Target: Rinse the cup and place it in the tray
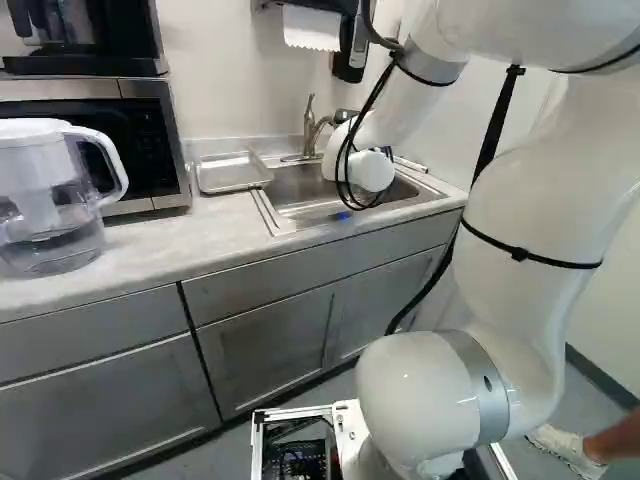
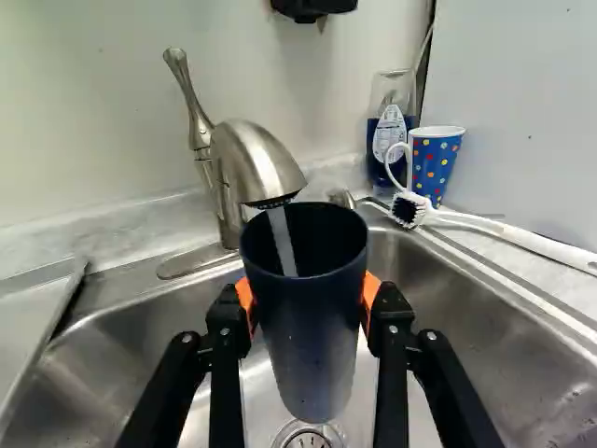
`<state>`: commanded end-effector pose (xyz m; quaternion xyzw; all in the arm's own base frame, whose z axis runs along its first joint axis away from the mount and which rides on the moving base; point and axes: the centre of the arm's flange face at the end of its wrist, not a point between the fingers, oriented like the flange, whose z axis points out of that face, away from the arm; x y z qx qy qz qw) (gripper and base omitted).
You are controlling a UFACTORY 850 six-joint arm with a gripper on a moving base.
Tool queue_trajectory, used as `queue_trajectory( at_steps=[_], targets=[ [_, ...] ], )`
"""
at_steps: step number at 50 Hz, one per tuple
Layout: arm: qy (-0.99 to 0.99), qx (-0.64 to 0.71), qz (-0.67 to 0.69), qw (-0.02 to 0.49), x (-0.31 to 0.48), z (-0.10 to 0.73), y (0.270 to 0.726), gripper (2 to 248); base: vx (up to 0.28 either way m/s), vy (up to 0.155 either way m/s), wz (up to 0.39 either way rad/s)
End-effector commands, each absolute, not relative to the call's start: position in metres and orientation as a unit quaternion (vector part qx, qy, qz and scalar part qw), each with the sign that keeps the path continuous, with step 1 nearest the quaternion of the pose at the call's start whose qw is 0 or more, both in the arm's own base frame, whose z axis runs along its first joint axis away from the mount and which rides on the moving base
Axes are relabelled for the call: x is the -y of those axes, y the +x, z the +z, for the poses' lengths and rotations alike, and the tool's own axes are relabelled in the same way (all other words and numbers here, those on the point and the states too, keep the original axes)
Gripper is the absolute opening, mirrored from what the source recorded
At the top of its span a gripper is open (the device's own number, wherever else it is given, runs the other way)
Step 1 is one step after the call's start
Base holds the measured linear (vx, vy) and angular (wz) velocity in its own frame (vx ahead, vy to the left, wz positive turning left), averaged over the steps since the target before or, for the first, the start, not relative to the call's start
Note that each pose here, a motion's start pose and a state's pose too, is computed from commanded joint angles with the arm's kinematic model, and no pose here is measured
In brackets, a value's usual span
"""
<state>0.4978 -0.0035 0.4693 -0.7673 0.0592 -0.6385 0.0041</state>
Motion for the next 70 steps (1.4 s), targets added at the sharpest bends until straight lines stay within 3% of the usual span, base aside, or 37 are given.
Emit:
queue_trajectory(
  at_steps=[70],
  targets=[
    [-0.767, -0.059, -0.638, 0.004, 0.0035, 0.4693, 0.4978, 125, 0.0, 0.0, 0.0]
  ],
)
